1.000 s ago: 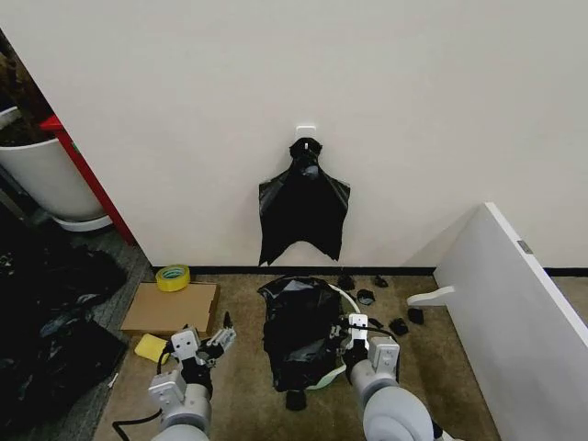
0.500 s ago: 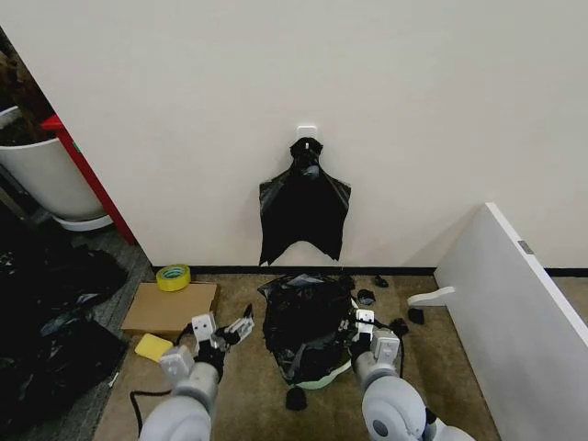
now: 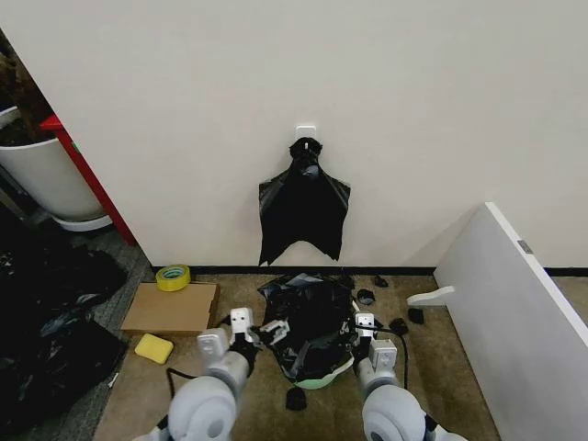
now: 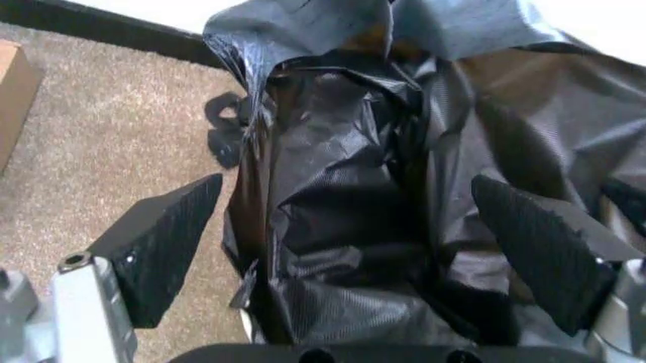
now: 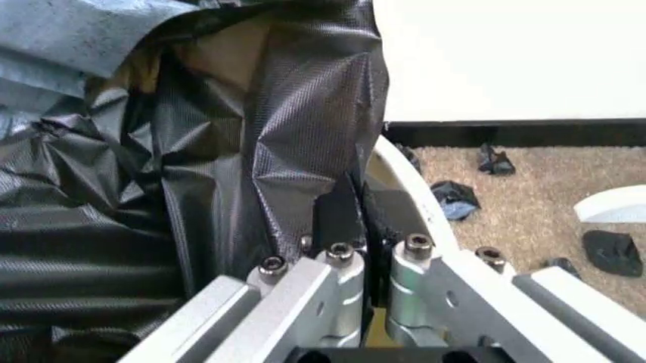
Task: Place the garbage bag over the trash bin.
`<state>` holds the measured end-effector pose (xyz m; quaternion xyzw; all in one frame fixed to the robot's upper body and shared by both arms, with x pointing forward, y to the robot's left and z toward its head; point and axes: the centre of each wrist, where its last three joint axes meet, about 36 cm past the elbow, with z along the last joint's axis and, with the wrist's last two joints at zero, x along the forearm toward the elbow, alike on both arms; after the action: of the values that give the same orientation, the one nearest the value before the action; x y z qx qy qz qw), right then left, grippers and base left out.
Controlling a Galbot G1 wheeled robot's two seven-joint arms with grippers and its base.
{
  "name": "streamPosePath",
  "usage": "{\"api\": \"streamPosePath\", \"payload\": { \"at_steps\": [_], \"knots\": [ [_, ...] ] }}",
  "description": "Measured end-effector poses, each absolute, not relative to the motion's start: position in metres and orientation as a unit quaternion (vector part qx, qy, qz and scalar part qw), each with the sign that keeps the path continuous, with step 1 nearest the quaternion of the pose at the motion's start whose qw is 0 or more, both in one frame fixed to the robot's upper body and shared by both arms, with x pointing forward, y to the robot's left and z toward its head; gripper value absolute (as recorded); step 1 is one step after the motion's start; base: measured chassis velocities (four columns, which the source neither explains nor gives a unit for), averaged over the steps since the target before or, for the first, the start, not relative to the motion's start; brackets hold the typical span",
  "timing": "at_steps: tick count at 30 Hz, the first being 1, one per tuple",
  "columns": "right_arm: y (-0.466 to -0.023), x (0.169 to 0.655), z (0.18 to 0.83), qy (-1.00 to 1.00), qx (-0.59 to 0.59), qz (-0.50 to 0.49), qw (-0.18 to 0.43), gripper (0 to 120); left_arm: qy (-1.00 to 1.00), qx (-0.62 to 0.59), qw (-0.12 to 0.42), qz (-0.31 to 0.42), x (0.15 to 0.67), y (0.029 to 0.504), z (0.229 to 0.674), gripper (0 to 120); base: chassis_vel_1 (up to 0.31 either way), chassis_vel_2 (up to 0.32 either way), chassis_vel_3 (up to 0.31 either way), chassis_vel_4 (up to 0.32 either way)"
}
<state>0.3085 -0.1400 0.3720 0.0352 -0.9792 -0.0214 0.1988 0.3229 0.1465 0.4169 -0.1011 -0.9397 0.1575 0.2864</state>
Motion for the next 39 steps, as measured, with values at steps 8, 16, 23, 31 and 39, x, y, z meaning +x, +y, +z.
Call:
{"api": "streamPosePath", "payload": {
  "at_steps": [8, 16, 23, 31, 39],
  "knots": [
    [-0.136, 0.309, 0.374, -0.978, 0.04, -0.022, 0.205, 0, -0.941, -0.085, 0.301, 0.131, 0.35, 0.14, 0.422, 97, 0.0, 0.0, 0.0, 0.0],
    [-0.132, 0.311, 0.375, -0.977, 0.043, -0.024, 0.209, 0, -0.928, -0.076, 0.346, 0.111, 0.378, 0.125, 0.437, 97, 0.0, 0.0, 0.0, 0.0],
    [-0.132, 0.312, 0.375, -0.976, 0.044, -0.025, 0.211, 0, -0.919, -0.065, 0.377, 0.096, 0.392, 0.112, 0.424, 98, 0.0, 0.0, 0.0, 0.0],
    [-0.131, 0.31, 0.376, -0.976, 0.045, -0.026, 0.212, 0, -0.916, -0.056, 0.389, 0.08, 0.404, 0.105, 0.415, 93, 0.0, 0.0, 0.0, 0.0],
    [-0.13, 0.311, 0.377, -0.976, 0.047, -0.029, 0.21, 0, -0.908, -0.055, 0.411, 0.065, 0.408, 0.1, 0.403, 67, 0.0, 0.0, 0.0, 0.0]
  ]
}}
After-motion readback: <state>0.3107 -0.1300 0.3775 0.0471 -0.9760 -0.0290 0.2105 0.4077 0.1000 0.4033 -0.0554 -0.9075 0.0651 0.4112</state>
